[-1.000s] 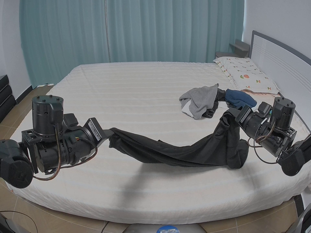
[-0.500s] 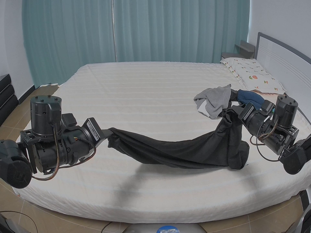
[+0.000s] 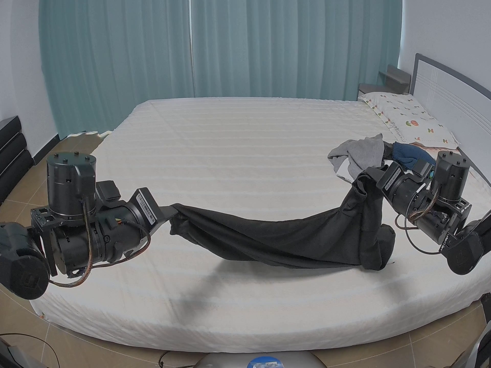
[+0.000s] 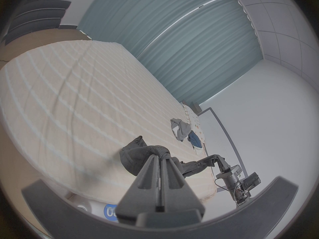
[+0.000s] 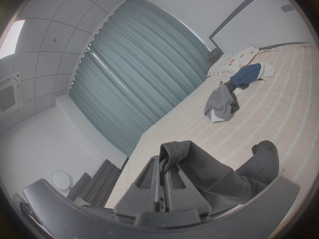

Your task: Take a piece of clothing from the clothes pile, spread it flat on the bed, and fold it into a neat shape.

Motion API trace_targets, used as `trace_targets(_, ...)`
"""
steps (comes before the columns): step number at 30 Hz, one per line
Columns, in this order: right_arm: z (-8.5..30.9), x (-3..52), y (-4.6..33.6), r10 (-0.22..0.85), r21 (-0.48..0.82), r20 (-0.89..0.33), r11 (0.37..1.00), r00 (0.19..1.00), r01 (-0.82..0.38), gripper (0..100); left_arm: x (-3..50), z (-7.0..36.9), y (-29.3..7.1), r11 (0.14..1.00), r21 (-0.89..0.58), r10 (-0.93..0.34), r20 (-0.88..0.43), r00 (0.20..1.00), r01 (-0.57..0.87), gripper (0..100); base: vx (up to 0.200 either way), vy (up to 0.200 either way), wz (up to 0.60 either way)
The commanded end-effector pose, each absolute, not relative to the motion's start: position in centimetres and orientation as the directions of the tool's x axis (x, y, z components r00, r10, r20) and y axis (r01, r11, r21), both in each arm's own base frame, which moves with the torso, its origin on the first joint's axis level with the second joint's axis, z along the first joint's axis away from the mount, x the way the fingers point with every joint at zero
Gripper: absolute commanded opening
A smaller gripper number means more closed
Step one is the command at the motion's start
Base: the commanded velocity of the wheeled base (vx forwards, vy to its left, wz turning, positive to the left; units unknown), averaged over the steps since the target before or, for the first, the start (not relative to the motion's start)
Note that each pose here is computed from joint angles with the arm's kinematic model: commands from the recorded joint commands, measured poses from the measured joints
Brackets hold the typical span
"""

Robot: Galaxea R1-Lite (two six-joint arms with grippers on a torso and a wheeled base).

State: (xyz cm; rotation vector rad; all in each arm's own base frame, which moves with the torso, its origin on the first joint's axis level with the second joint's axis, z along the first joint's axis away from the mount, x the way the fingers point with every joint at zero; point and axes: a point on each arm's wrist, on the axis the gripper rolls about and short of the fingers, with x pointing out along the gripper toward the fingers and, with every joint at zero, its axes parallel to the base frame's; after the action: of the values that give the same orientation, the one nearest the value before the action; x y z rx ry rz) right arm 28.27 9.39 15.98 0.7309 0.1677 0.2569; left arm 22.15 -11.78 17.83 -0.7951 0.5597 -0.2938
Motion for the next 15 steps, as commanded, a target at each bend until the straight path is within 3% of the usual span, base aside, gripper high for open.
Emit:
trace_targets(1, 15.6, 27.9, 9.1, 0.291, 0.677, -0.084, 0.719, 0.953, -0.159, 0, 21.4, 18.2, -11.4, 0.664, -0.746, -0.451, -0.344, 0.824, 0.051, 0, 0.000, 0.200, 0.00)
trace_targets(13, 15.8, 25.1, 8.3, 0.286, 0.674, -0.093, 0.723, 0.954, -0.151, 0, 19.8, 17.9, -11.1, 0.671, -0.740, -0.462, -0.366, 0.808, 0.049, 0, 0.000, 0.000, 0.00)
trace_targets(15, 15.8, 24.5, 8.2, 0.289, 0.674, -0.095, 0.723, 0.953, -0.152, 0, 19.4, 17.8, -11.2, 0.677, -0.734, -0.467, -0.383, 0.797, 0.044, 0, -0.200, 0.000, 0.00)
